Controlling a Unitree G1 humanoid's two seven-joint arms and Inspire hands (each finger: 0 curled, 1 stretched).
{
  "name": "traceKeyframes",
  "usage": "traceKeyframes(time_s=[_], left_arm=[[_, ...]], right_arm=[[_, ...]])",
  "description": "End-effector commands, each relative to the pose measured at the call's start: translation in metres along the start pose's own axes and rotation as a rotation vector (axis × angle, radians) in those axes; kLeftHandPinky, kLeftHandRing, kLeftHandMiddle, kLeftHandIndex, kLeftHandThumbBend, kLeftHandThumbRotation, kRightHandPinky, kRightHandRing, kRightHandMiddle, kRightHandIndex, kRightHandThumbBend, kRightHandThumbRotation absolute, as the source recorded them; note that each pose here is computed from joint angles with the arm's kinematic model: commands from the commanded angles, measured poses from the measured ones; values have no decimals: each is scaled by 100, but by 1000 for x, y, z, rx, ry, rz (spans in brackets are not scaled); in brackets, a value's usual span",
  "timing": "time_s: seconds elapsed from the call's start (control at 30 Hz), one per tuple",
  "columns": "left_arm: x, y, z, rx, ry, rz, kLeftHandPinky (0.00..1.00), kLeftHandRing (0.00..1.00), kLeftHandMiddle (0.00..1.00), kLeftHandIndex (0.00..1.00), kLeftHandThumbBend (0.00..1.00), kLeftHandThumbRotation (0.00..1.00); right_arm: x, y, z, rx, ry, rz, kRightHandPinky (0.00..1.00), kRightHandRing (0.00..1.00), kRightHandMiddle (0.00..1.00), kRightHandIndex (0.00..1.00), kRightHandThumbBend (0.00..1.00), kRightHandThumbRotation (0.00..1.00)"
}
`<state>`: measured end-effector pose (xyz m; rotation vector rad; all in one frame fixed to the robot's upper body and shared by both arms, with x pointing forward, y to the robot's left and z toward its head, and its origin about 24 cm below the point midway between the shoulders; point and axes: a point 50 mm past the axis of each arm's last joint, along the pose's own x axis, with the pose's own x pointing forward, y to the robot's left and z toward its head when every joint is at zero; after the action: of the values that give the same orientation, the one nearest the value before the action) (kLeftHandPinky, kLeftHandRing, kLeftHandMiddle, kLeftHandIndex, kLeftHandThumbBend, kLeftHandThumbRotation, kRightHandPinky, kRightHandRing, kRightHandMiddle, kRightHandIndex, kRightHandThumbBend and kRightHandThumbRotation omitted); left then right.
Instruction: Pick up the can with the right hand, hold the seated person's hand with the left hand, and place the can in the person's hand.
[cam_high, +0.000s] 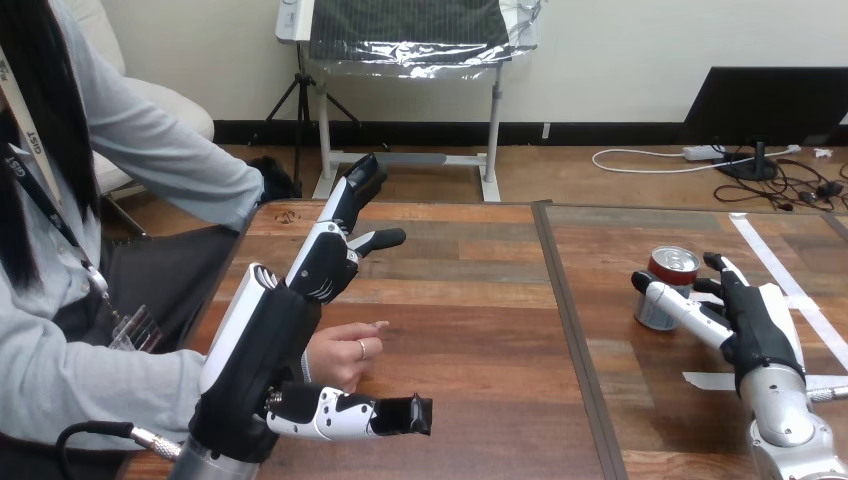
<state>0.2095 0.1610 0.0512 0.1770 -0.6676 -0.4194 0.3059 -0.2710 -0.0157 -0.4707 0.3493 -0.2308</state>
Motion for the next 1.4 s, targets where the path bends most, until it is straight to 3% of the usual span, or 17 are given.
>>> traceKeyframes(time_s=[0.0, 0.13, 0.3, 0.83, 1.37], left_arm=[[14, 10, 8, 34, -83, 8, 83, 100, 100, 100, 100, 48], [14, 10, 7, 30, -75, 4, 83, 100, 100, 100, 100, 47], [14, 10, 6, 22, -68, 3, 83, 100, 100, 100, 100, 47], [15, 11, 4, 19, -63, -2, 82, 100, 100, 100, 100, 47], [16, 11, 3, 8, -57, -7, 86, 100, 100, 100, 100, 46]], right_arm=[[12, 1, 38, 21, -116, -10, 70, 79, 88, 97, 100, 63], [12, 3, 38, 17, -120, -14, 61, 73, 86, 97, 100, 64], [10, 6, 38, 10, -131, -26, 58, 72, 89, 98, 100, 66], [6, 20, 35, 58, -129, -48, 85, 98, 100, 100, 100, 72], [4, 23, 38, 67, -162, -57, 97, 100, 100, 100, 100, 74]])
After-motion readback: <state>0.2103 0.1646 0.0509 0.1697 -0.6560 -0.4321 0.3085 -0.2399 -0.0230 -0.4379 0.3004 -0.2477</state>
